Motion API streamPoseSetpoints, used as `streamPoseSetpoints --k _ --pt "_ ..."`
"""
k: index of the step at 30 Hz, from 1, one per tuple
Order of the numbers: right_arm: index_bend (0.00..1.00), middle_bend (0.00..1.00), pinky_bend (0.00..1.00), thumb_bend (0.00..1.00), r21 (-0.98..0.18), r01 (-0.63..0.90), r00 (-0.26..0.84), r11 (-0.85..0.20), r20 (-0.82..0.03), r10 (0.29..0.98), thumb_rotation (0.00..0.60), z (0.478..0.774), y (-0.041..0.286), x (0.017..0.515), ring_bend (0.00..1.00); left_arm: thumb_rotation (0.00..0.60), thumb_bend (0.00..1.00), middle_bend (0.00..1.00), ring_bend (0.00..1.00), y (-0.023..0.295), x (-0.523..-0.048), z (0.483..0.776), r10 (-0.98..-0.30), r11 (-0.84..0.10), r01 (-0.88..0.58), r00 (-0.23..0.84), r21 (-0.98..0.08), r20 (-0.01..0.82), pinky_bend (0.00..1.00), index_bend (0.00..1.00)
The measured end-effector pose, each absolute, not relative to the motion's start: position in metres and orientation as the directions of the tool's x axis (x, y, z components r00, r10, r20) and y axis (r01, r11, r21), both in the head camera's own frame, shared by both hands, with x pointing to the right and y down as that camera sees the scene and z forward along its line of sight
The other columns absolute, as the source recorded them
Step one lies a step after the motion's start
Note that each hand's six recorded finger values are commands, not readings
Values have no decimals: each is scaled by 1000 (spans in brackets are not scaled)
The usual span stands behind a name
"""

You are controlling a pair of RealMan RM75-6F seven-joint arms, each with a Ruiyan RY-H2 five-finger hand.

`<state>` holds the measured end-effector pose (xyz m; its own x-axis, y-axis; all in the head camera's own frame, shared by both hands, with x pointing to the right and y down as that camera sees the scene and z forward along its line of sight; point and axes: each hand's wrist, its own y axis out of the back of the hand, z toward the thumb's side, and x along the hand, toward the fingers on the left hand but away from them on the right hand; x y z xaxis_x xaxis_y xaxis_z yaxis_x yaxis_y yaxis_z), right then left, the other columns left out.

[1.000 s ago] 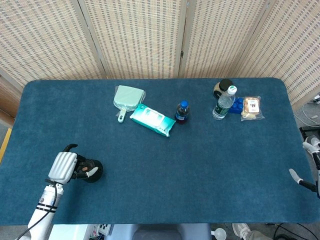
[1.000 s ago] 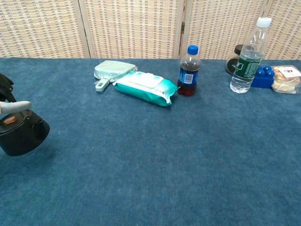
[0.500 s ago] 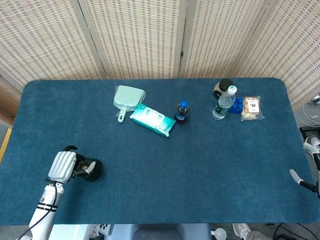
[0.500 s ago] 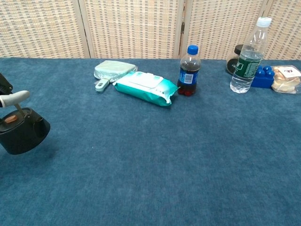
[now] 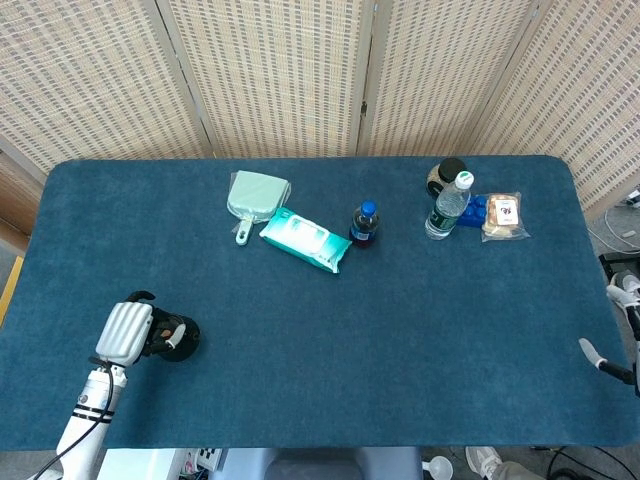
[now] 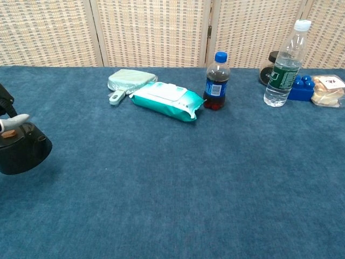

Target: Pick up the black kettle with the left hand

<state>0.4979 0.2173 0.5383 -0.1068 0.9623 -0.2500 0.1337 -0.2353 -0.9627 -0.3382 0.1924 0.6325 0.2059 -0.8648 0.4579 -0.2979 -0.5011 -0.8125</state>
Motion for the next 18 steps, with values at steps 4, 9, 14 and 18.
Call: streamPoseSetpoints --k 4,9,14,18 --pt "196 277 159 203 -962 133 -107 -237 -252 962 600 539 217 498 138 525 331 1000 888 193 -339 633 -862 -506 -290 210 -812 462 272 1000" --pt "196 277 159 203 -962 133 -105 -240 -254 961 600 540 216 497 138 529 331 1000 888 193 -340 634 -862 -505 -292 209 -812 462 272 1000" --pt "195 277 159 204 -961 131 -103 -242 -256 961 600 540 215 495 138 529 331 1000 888 194 -341 635 -861 -507 -293 207 -811 464 272 1000" --pt "196 277 159 204 -961 130 -103 -242 -256 961 600 540 215 495 138 531 331 1000 888 194 -342 636 -861 -507 -292 204 -811 465 272 1000"
